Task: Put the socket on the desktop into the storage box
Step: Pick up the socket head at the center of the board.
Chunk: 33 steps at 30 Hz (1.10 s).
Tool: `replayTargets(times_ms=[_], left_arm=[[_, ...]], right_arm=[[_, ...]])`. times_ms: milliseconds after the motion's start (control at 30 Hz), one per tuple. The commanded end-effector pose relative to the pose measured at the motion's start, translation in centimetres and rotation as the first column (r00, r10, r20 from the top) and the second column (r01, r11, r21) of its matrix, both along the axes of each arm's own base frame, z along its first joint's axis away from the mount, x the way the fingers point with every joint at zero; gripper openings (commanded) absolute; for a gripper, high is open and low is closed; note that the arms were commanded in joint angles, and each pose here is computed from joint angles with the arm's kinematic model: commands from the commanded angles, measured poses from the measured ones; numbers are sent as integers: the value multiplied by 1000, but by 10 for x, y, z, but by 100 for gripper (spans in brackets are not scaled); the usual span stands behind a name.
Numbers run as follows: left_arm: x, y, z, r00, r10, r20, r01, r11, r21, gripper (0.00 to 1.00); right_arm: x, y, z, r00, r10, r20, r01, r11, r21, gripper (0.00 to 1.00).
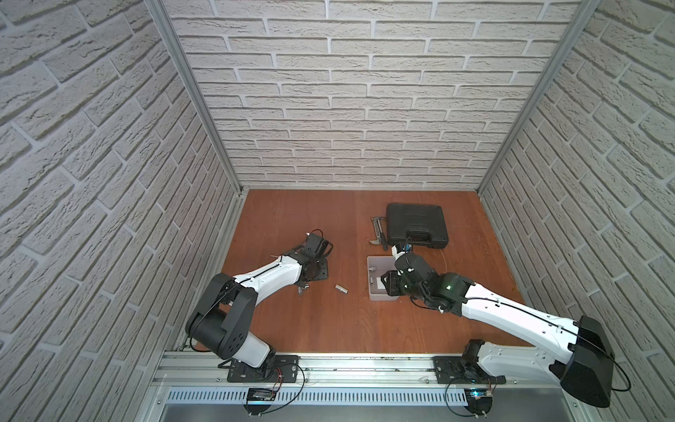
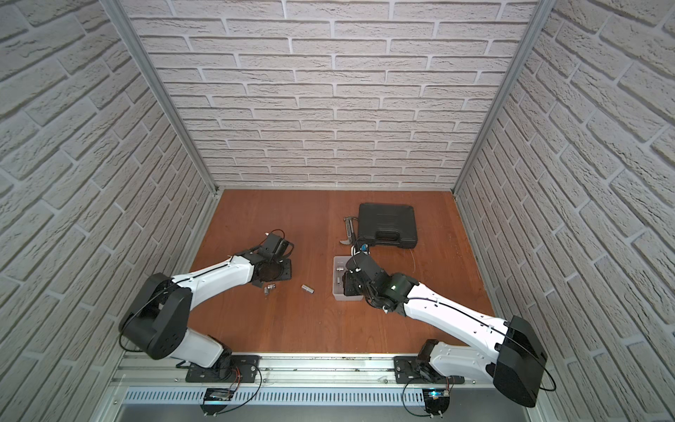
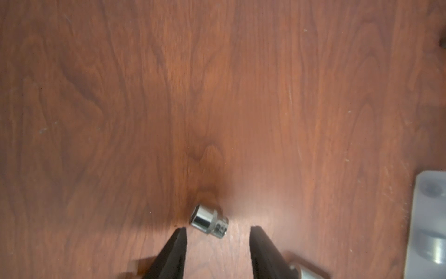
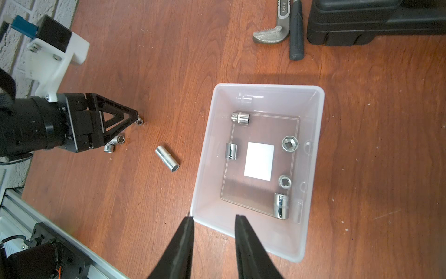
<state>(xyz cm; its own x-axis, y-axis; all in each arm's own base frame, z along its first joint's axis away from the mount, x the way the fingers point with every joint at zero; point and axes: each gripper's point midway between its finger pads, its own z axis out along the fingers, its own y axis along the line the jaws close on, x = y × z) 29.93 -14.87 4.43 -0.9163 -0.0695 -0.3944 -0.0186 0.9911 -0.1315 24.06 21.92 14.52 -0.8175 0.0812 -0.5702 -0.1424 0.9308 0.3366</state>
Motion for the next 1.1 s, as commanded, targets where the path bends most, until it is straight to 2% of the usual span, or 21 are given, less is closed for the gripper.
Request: replayTargets(times_ms=[0,533,767,1067], left_arm=[[11,0,2,1000,4,17,-4,1000,3,46],[12,-7,-16,999,1,-39,-1,1000,-7,44],[12,-19,-20,999,-24,-46,21,998,-62,39],[0,-20,-30,997,-13,-80,10,999,-48,33]], right_arm=[[3,5,9,999,7,33,-8,1000,22,35],[2,4,4,1000,5,29,-6,1000,21,35],[2,2,5,1000,1,31,-2,1000,20,34],[2,1,4,1000,-2,31,2,1000,17,34]])
